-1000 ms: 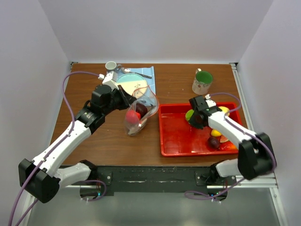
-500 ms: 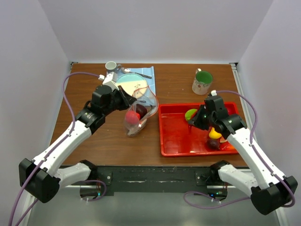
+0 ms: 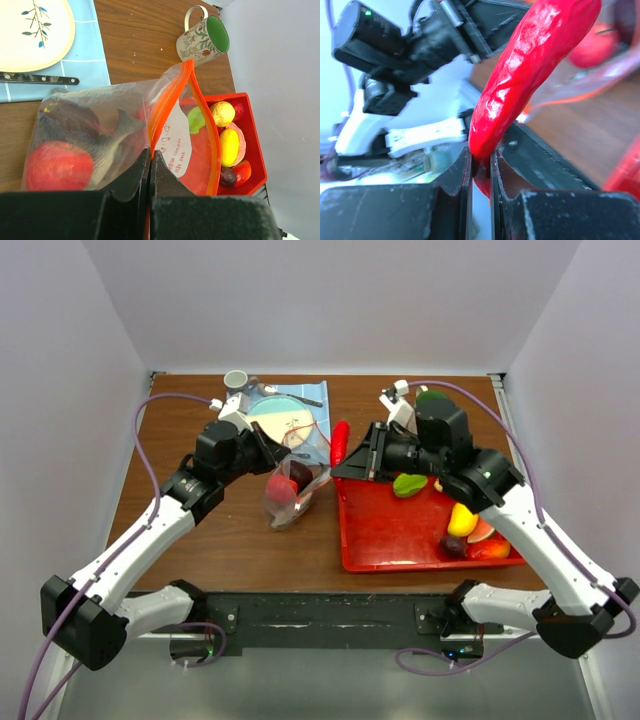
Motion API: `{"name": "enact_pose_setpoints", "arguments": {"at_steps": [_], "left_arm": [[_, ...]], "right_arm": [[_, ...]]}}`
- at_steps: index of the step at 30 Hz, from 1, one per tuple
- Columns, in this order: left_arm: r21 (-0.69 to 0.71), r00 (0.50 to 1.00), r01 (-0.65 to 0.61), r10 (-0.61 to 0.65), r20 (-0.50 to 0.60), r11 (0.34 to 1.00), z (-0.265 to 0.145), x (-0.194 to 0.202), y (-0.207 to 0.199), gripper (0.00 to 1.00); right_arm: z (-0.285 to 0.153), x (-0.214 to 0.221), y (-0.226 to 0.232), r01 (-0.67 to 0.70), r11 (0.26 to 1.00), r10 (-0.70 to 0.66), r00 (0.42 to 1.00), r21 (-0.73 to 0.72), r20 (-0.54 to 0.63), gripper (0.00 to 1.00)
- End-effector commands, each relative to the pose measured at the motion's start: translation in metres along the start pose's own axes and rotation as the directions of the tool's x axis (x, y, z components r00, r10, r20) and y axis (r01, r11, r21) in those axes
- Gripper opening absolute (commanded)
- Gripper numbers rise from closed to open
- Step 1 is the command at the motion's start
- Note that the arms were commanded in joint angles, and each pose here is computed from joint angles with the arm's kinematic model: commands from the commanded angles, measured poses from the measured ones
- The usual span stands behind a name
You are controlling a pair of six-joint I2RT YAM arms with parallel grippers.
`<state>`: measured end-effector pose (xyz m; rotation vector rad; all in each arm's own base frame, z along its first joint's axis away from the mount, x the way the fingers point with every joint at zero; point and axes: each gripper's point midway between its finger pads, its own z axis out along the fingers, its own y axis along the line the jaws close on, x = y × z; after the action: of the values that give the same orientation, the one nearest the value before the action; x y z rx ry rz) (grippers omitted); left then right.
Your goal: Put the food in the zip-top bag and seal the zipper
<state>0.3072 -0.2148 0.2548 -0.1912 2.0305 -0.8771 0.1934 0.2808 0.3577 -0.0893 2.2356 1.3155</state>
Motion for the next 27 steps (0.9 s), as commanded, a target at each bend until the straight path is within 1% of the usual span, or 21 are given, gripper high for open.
{"name": "enact_pose_setpoints", "arguments": {"at_steps": [1, 5, 7, 8, 10, 17, 19, 21, 22, 23, 24, 26, 27], "left_arm": [[0.044, 0.999, 0.012, -0.014, 0.044, 0.999, -0.002, -0.015, -0.016, 0.00], [0.050, 0.998, 0.014, -0.017, 0.053, 0.999, -0.005, -0.018, -0.019, 0.00], [0.052, 0.999, 0.015, -0.017, 0.051, 0.999, -0.004, -0.018, -0.020, 0.00], [0.054, 0.999, 0.012, -0.015, 0.051, 0.998, -0.005, -0.018, -0.021, 0.00], [0.055, 0.999, 0.013, -0.016, 0.050, 0.998, -0.004, -0.017, -0.021, 0.00], [0.063, 0.998, 0.014, -0.017, 0.053, 0.998, -0.008, -0.018, -0.023, 0.00], [0.062, 0.998, 0.014, -0.018, 0.054, 0.998, -0.009, -0.018, -0.022, 0.00], [0.062, 0.998, 0.014, -0.017, 0.054, 0.998, -0.011, -0.017, -0.022, 0.00], [0.063, 0.998, 0.015, -0.019, 0.053, 0.998, -0.012, -0.016, -0.022, 0.00], [0.062, 0.998, 0.016, -0.019, 0.054, 0.998, -0.013, -0.016, -0.021, 0.00], [0.065, 0.998, 0.015, -0.019, 0.055, 0.998, -0.014, -0.016, -0.021, 0.00], [0.061, 0.998, 0.017, -0.020, 0.053, 0.998, -0.014, -0.014, -0.019, 0.00], [0.061, 0.998, 0.019, -0.022, 0.053, 0.998, -0.015, -0.013, -0.019, 0.00]], "right_arm": [[0.013, 0.008, 0.042, -0.075, 0.973, 0.050, 0.992, -0.219, -0.120, 0.01], [0.028, 0.010, 0.040, -0.115, 0.964, 0.078, 0.984, -0.239, -0.158, 0.01], [0.037, 0.017, 0.036, -0.175, 0.954, 0.125, 0.970, -0.245, -0.208, 0.01], [0.040, 0.016, 0.038, -0.181, 0.947, 0.128, 0.970, -0.266, -0.208, 0.01], [0.050, 0.021, 0.030, -0.224, 0.942, 0.163, 0.957, -0.251, -0.241, 0.01], [0.080, 0.023, 0.007, -0.267, 0.947, 0.212, 0.937, -0.178, -0.277, 0.03], [0.085, 0.021, 0.003, -0.255, 0.954, 0.206, 0.940, -0.158, -0.271, 0.04], [0.092, 0.014, -0.010, -0.250, 0.962, 0.218, 0.944, -0.108, -0.247, 0.09], [0.093, 0.010, -0.016, -0.250, 0.964, 0.224, 0.947, -0.088, -0.231, 0.10], [0.096, 0.006, -0.028, -0.255, 0.966, 0.242, 0.949, -0.038, -0.204, 0.10], [0.098, 0.000, -0.034, -0.240, 0.971, 0.234, 0.955, -0.011, -0.182, 0.13], [0.099, -0.006, -0.044, -0.244, 0.969, 0.246, 0.958, 0.037, -0.149, 0.16], [0.102, -0.017, -0.048, -0.221, 0.973, 0.227, 0.969, 0.068, -0.098, 0.24]]}}
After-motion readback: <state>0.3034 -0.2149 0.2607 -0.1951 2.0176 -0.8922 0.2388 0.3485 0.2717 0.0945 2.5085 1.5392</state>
